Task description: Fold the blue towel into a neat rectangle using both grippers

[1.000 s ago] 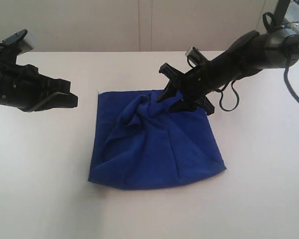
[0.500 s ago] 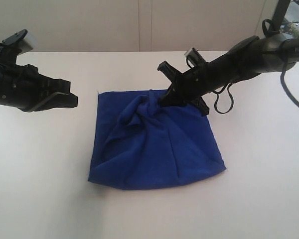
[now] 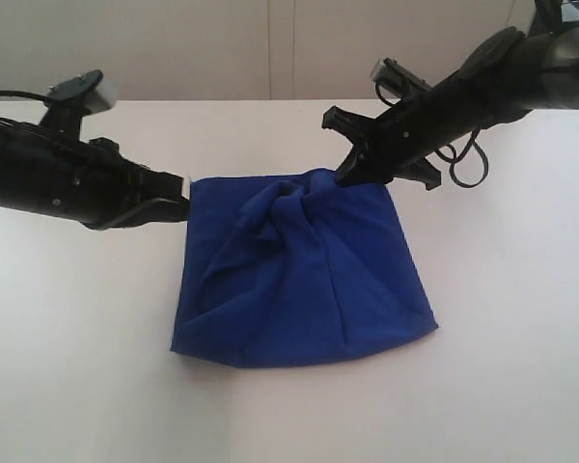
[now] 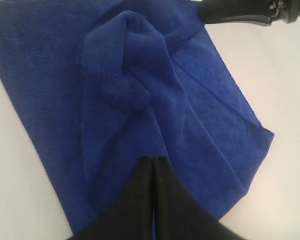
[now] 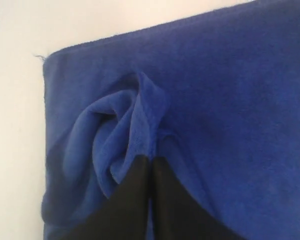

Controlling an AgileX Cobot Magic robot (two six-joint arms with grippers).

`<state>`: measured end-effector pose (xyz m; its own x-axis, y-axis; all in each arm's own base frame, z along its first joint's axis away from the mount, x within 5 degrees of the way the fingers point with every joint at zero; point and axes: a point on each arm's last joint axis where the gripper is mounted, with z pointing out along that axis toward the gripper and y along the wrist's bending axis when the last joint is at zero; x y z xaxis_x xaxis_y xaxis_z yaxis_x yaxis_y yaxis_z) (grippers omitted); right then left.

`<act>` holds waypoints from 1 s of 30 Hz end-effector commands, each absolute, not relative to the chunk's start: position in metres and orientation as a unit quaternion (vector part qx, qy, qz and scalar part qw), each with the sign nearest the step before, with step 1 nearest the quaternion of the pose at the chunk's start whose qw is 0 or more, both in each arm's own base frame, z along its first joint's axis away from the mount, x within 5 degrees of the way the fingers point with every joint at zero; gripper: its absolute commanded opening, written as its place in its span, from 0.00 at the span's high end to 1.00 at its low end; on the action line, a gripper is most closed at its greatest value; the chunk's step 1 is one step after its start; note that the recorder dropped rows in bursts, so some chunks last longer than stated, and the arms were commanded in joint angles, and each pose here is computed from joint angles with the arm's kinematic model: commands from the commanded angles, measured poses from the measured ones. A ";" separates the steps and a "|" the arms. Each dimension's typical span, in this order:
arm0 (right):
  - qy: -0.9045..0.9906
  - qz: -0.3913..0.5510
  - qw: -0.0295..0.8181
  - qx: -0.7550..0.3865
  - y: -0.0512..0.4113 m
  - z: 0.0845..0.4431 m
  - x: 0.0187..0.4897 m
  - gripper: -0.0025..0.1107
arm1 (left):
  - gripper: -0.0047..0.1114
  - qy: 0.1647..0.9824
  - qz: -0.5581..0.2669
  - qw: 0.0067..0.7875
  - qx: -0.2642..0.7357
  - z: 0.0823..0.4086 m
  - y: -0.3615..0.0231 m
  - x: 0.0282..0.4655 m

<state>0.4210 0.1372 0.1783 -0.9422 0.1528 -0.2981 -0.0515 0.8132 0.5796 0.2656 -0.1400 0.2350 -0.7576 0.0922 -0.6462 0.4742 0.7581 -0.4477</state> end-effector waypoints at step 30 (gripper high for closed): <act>0.946 0.274 0.175 -0.002 0.130 0.177 0.421 0.98 | 0.56 0.875 -0.163 0.359 0.280 0.171 -0.222 0.331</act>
